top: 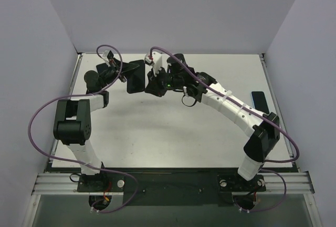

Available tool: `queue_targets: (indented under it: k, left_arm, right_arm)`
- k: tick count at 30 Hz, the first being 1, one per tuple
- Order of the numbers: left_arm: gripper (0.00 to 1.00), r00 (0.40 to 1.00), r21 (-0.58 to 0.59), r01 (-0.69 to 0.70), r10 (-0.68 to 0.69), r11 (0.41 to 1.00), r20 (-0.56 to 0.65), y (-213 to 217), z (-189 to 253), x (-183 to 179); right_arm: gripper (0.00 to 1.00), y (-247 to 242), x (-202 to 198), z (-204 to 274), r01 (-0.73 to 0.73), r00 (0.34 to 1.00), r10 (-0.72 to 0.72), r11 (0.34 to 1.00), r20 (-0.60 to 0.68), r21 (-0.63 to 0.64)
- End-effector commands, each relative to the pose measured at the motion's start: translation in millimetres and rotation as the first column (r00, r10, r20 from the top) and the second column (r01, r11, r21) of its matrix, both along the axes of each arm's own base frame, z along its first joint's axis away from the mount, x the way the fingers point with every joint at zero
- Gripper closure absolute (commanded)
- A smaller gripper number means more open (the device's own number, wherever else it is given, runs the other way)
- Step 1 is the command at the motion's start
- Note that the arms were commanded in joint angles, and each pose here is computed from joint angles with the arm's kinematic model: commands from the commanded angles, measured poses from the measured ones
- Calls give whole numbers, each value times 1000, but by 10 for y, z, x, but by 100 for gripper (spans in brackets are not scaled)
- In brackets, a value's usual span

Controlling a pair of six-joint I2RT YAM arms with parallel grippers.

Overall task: Take the phone out of the phone case
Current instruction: Remove the phone case from the phone.

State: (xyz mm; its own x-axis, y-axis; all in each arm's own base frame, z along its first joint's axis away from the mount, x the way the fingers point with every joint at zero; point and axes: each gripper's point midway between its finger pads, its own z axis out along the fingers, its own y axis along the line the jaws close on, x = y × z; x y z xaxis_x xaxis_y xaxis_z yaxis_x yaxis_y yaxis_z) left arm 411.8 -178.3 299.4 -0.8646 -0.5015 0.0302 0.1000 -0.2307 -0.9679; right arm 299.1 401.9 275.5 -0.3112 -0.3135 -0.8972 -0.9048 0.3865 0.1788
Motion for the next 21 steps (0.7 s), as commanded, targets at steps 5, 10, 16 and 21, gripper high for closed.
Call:
queue_targets:
  k: [5, 10, 16, 21]
  left_arm:
    - [100, 969, -133, 26, 8, 991, 246, 107, 727, -360]
    - [100, 921, -165, -90, 145, 982, 361, 248, 968, -472]
    - [100, 857, -216, -307, 368, 927, 361, 405, 1030, -565]
    - [100, 741, -129, -562, 566, 817, 362, 560, 1000, -634]
  right_arm:
    - [100, 193, 288, 256, 61, 997, -65, 991, 30, 118]
    - [68, 55, 159, -31, 179, 971, -148, 971, -190, 157]
    - [41, 171, -99, 550, 283, 922, -62, 781, -382, 557]
    - [41, 206, -151, 860, 314, 885, 87, 612, -457, 726]
